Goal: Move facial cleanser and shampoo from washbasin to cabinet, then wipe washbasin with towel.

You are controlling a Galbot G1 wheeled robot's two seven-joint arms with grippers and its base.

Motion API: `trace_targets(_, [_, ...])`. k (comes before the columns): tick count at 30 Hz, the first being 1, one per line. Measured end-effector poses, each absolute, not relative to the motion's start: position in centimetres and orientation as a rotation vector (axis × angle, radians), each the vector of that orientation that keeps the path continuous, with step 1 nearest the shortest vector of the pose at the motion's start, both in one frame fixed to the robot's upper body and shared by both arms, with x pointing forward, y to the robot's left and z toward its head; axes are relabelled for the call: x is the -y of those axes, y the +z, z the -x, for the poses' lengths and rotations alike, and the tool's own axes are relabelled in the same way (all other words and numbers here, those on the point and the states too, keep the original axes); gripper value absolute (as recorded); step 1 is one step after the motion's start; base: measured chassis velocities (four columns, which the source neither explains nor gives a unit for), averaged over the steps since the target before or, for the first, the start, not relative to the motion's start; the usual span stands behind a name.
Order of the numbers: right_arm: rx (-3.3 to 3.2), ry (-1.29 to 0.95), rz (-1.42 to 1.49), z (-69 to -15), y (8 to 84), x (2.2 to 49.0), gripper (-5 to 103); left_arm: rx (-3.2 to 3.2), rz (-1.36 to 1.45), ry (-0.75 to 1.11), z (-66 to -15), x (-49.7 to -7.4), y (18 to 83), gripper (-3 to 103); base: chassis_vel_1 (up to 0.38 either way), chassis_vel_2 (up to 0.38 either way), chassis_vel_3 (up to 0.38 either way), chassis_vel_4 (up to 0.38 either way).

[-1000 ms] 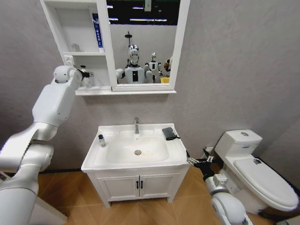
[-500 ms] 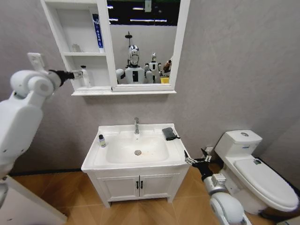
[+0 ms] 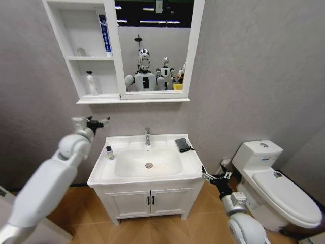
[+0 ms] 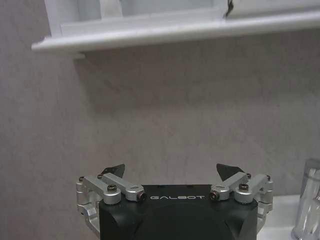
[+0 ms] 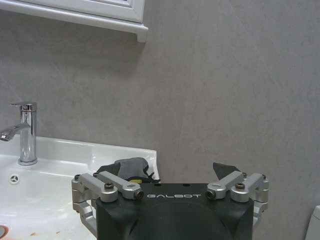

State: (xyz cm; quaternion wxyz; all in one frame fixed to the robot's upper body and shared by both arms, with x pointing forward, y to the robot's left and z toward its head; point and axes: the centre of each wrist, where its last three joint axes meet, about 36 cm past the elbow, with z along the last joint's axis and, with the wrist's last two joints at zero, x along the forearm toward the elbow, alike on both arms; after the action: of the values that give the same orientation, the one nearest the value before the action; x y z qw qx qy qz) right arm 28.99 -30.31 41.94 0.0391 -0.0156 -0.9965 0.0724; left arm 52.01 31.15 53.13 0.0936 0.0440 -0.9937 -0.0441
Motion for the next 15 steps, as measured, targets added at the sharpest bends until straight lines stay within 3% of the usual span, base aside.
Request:
trace_targets(5, [3.054,0.219,0.053,-29.1,41.7,30.6,100,2.943,-0.179,-0.148,-52.7,-31.2,46.7,100,0.000,0.000,0.000,0.000])
trace_targets(15, [3.051,0.208,0.055,-28.8,41.4,30.3,100,2.836,-0.224,-0.140,-51.7,-30.3,42.7,100,0.000,0.000,0.000,0.000])
